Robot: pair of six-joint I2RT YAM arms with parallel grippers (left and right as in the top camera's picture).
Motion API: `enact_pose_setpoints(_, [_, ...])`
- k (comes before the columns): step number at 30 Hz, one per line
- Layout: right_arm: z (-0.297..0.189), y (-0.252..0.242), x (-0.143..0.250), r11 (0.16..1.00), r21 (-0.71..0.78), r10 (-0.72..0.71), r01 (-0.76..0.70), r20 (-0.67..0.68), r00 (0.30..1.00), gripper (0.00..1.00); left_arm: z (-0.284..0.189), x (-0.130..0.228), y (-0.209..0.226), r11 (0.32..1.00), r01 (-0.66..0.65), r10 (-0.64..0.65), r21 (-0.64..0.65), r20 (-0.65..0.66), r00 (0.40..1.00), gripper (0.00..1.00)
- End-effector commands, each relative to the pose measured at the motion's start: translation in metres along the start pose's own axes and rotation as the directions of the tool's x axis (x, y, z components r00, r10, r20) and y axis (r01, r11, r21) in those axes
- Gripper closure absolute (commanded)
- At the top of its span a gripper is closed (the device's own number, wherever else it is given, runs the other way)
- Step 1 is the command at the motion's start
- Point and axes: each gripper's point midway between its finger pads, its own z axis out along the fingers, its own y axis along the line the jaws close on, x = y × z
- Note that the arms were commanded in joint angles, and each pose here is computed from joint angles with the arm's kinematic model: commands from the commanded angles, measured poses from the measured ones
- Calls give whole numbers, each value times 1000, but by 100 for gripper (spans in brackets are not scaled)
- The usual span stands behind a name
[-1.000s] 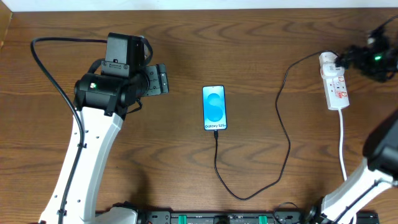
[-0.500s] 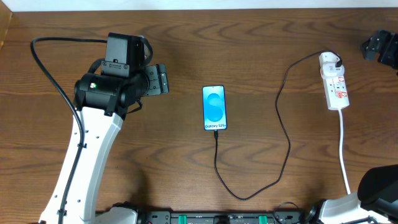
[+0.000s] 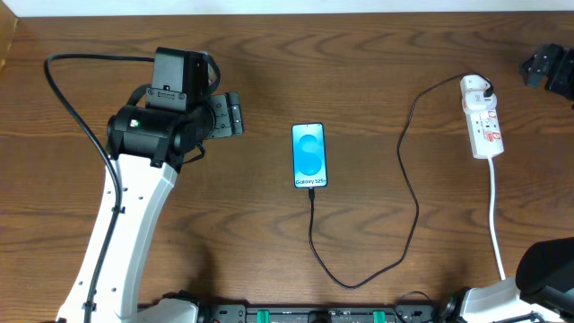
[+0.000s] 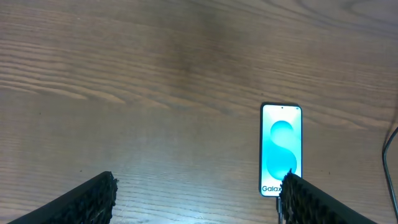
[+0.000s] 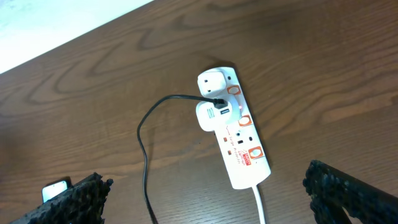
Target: Plug charger to phone and switch on socket
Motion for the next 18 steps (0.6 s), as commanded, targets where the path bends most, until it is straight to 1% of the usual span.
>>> enact_pose_setpoints(1, [-3,4,-1,1000,-1,6,-6,6,1000,1,-3,-2,3,1000,-8,8,-15,10,1000,16])
enact_pose_setpoints(12, [-3,4,-1,1000,-2,6,-6,5,1000,1,-6,2,1,1000,-18,18,-14,15,1000,16])
enact_pose_setpoints(16, [-3,4,-1,1000,-2,5,-5,5,1000,1,4,2,3,1000,-21,22,-11,81,996,17])
enact_pose_setpoints(17, [-3,4,-1,1000,-2,6,-6,5,1000,1,8,3,6,1000,-20,21,-18,101,995,15])
enact_pose_setpoints(18, [-3,4,-1,1000,-2,6,-6,5,1000,1,12,8,8,1000,-26,28,-16,128,991,16])
